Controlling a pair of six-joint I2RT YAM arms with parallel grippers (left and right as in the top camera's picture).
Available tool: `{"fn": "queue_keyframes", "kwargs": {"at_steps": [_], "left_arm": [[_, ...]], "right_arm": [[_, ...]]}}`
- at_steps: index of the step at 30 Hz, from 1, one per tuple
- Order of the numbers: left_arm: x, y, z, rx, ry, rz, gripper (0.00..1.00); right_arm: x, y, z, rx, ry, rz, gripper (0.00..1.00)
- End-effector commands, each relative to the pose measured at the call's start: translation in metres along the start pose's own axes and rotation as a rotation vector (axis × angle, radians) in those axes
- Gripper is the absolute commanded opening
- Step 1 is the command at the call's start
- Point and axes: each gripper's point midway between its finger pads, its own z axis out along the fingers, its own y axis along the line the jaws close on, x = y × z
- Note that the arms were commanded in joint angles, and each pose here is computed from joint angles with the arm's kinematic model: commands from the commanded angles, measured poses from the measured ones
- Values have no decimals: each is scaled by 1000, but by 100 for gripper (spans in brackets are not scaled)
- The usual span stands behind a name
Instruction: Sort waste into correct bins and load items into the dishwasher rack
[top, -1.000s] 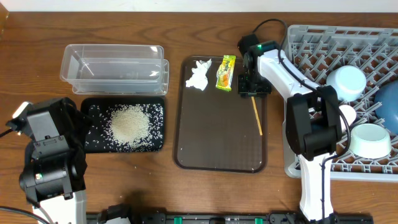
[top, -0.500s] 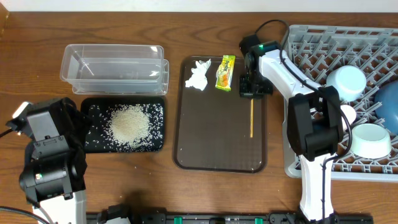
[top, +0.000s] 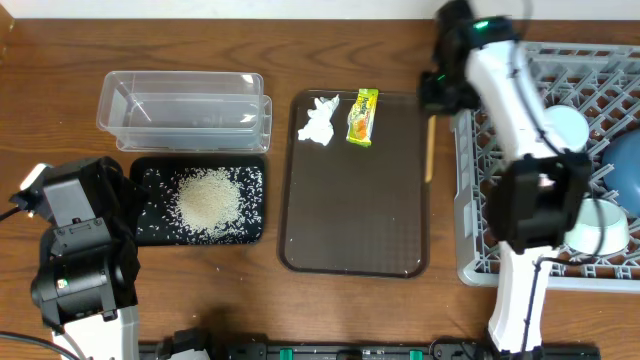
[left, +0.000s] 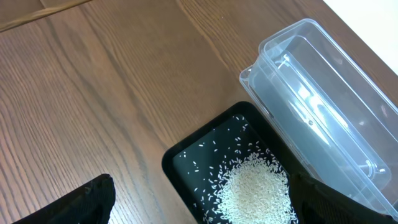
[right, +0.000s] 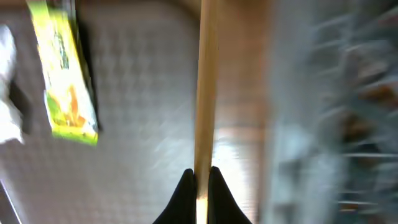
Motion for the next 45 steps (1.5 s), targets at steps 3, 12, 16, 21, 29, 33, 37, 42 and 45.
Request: {"fn": "queue_keyframes", "kwargs": {"at_steps": [3, 12, 16, 21, 29, 33, 37, 42, 45], "left_arm": [[-6, 0, -4, 5, -18, -19, 91], [-6, 0, -4, 5, -18, -19, 91], [-6, 0, -4, 5, -18, -19, 91], [-6, 0, -4, 5, -18, -19, 91], [-6, 0, -4, 5, -18, -19, 91], [-6, 0, -4, 5, -18, -19, 91], [-6, 0, -4, 5, -18, -19, 91], [-6, 0, -4, 5, -18, -19, 91], [-6, 0, -4, 5, -18, -19, 91]], "right_arm": [[-32, -48, -68, -21, -177, -61, 1], [-42, -82, -70, -27, -202, -113, 1], [-45, -80, -62, -29, -198, -116, 1], [-44, -72, -45, -40, -181, -119, 4], [-35, -69, -14, -45, -134, -89, 47], [-30, -68, -11, -45, -113, -90, 70], [-22, -59, -14, -75, -88, -91, 76], [-17, -16, -20, -225, -84, -138, 76], [-15, 21, -23, -308, -94, -182, 75]]}}
